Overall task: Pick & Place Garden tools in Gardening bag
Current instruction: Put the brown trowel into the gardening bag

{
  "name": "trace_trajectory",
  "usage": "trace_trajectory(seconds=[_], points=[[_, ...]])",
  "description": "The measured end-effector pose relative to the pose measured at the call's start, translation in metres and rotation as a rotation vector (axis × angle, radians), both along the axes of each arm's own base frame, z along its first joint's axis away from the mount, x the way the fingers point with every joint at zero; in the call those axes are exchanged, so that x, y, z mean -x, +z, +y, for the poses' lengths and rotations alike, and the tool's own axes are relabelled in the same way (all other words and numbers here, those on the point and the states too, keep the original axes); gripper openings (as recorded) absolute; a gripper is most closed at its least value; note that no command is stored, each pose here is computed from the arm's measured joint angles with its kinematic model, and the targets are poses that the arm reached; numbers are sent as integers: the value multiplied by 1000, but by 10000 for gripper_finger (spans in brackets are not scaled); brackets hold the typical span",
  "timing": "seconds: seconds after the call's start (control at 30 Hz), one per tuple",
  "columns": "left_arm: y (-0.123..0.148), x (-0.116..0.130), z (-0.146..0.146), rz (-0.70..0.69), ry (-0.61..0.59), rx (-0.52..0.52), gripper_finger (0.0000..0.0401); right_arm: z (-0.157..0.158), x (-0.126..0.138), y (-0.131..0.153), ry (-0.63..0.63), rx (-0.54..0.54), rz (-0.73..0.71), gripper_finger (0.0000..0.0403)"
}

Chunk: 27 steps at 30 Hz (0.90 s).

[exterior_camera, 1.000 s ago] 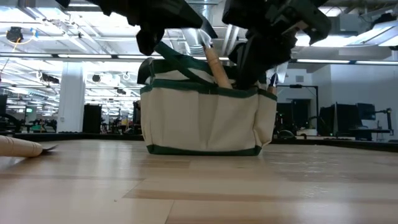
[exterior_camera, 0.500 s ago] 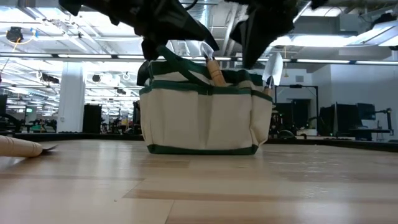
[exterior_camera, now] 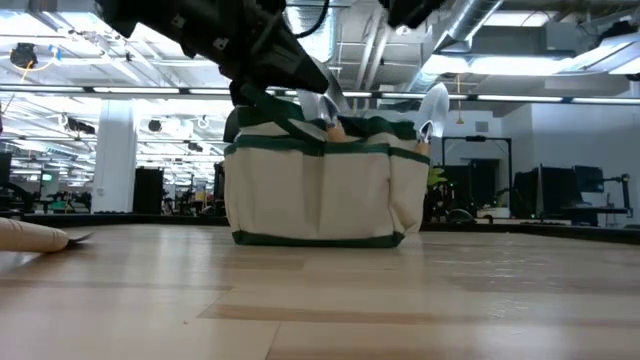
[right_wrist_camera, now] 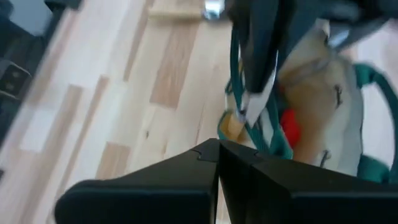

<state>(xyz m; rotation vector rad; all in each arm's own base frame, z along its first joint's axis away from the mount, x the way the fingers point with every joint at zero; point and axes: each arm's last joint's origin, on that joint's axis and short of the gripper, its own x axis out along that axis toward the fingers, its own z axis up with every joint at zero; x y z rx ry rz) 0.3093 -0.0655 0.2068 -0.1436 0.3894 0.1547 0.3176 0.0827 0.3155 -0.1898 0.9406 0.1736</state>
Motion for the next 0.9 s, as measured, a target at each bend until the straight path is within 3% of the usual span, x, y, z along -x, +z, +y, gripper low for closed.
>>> trace_trajectory(seconds=[0.27, 0.63, 0.9], points=[[-18, -11, 1, 11, 10, -7, 1, 10, 14, 21, 0, 31, -112, 0], [-14, -11, 1, -23, 9, -2, 8, 20, 19, 19, 27, 52, -92, 0], [-10, -11, 1, -40, 1, -17, 57, 22, 19, 19, 32, 52, -93, 0]])
